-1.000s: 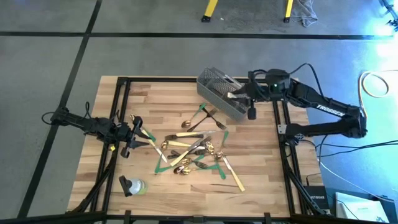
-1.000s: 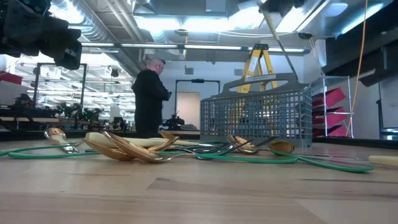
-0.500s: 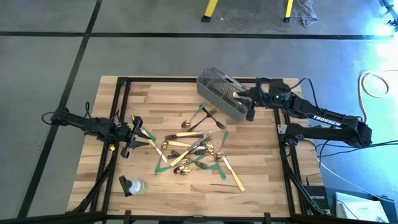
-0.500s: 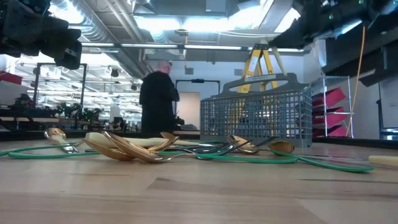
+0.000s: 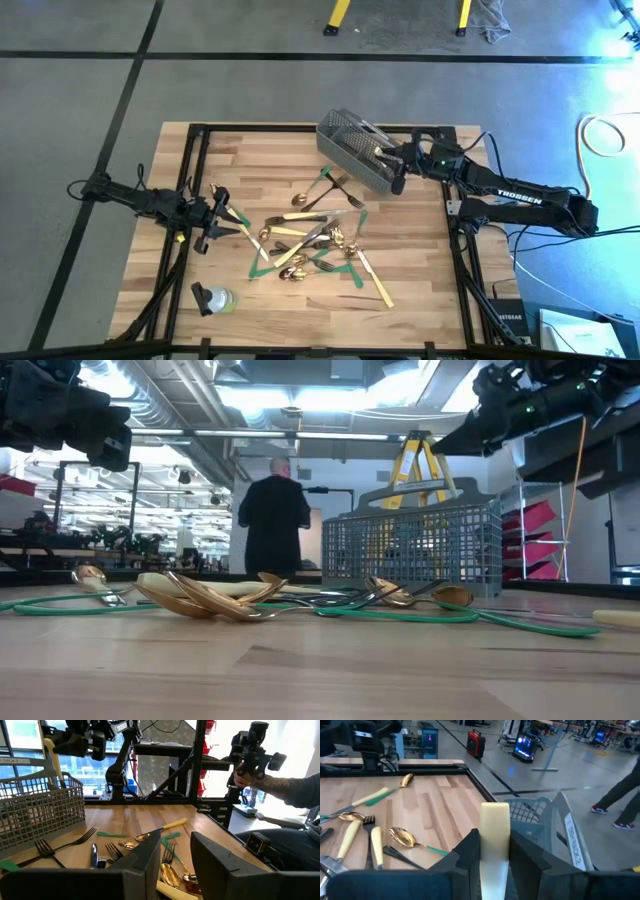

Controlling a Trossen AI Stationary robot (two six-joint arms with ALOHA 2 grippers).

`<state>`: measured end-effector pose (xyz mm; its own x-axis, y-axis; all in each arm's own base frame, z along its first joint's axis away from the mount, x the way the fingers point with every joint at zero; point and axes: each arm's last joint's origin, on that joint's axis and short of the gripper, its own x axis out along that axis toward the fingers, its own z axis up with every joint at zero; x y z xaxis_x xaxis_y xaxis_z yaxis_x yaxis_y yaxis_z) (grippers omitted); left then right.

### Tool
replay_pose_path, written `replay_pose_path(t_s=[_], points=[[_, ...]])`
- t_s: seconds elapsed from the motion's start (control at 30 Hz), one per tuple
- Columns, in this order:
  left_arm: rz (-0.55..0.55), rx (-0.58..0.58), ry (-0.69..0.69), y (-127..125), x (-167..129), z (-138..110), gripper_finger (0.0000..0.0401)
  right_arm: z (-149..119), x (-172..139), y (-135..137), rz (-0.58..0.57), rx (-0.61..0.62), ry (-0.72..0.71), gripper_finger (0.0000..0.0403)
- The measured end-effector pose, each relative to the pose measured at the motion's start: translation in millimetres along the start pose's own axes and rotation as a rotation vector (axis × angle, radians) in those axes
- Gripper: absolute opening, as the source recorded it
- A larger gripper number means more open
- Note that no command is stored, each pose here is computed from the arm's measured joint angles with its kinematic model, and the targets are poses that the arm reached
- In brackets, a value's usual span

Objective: Sort silverware
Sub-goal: Put the yellow knife into the gray organizer

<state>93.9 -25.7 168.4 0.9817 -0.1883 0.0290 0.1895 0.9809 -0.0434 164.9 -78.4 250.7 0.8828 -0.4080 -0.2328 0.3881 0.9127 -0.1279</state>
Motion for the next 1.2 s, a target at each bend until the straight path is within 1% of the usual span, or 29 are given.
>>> replay_pose_path(t_s=[0.1, 0.27, 0.37, 0.5, 0.57, 0.63, 0.7, 0.77, 0.87, 1.0, 1.07, 1.1, 1.13, 1.2], points=[[0.000, 0.000, 0.000, 0.0, 0.0, 0.0, 0.0092, 0.1, 0.0, -0.9, -0.030, 0.025, 0.002, 0.0077], [0.000, 0.000, 0.000, 0.0, 0.0, 0.0, 0.0092, 4.7, -0.7, -1.5, -0.033, 0.041, -0.024, 0.0121], [0.000, 0.000, 0.000, 0.0, 0.0, 0.0, 0.0092, 12.3, -3.2, -2.2, -0.034, 0.038, -0.049, 0.0142], [0.000, -0.001, 0.000, 0.0, 0.0, 0.0, 0.0092, 28.9, -8.8, -4.4, -0.037, 0.035, -0.083, 0.0150], [0.000, 0.000, 0.000, 0.0, 0.0, 0.0, 0.0092, 39.4, -12.3, -5.0, -0.012, 0.033, -0.096, 0.0151], [0.000, 0.000, 0.000, 0.0, 0.0, 0.0, 0.0092, 50.7, -16.0, -2.3, 0.041, 0.038, -0.114, 0.0151], [0.000, 0.001, 0.000, 0.0, 0.0, 0.0, 0.0092, 59.9, -19.0, 4.0, 0.089, 0.034, -0.097, 0.0151], [0.000, 0.010, 0.000, 0.0, 0.0, 0.0, 0.0092, 67.0, -21.4, 14.3, 0.147, 0.017, -0.054, 0.0151], [0.001, 0.014, 0.000, 0.0, 0.0, -0.1, 0.0092, 74.8, -24.6, 34.9, 0.220, -0.039, 0.022, 0.0152], [0.003, 0.014, 0.000, 0.1, 0.0, 0.0, 0.0092, 73.3, -25.1, 70.3, 0.287, -0.089, 0.173, 0.0152], [0.003, 0.014, 0.000, 0.1, 0.0, 0.0, 0.0092, 68.0, -23.7, 88.5, 0.297, -0.071, 0.269, 0.0152], [0.003, 0.014, 0.000, 0.1, 0.0, 0.0, 0.0092, 64.2, -22.0, 98.5, 0.296, -0.041, 0.317, 0.0152], [0.003, 0.014, 0.000, 0.1, 0.0, 0.0, 0.0092, 59.7, -20.4, 109.7, 0.315, -0.014, 0.369, 0.0152], [0.004, 0.014, -0.001, 0.1, 0.0, 0.1, 0.0092, 48.2, -17.2, 136.3, 0.359, 0.004, 0.468, 0.0152]])
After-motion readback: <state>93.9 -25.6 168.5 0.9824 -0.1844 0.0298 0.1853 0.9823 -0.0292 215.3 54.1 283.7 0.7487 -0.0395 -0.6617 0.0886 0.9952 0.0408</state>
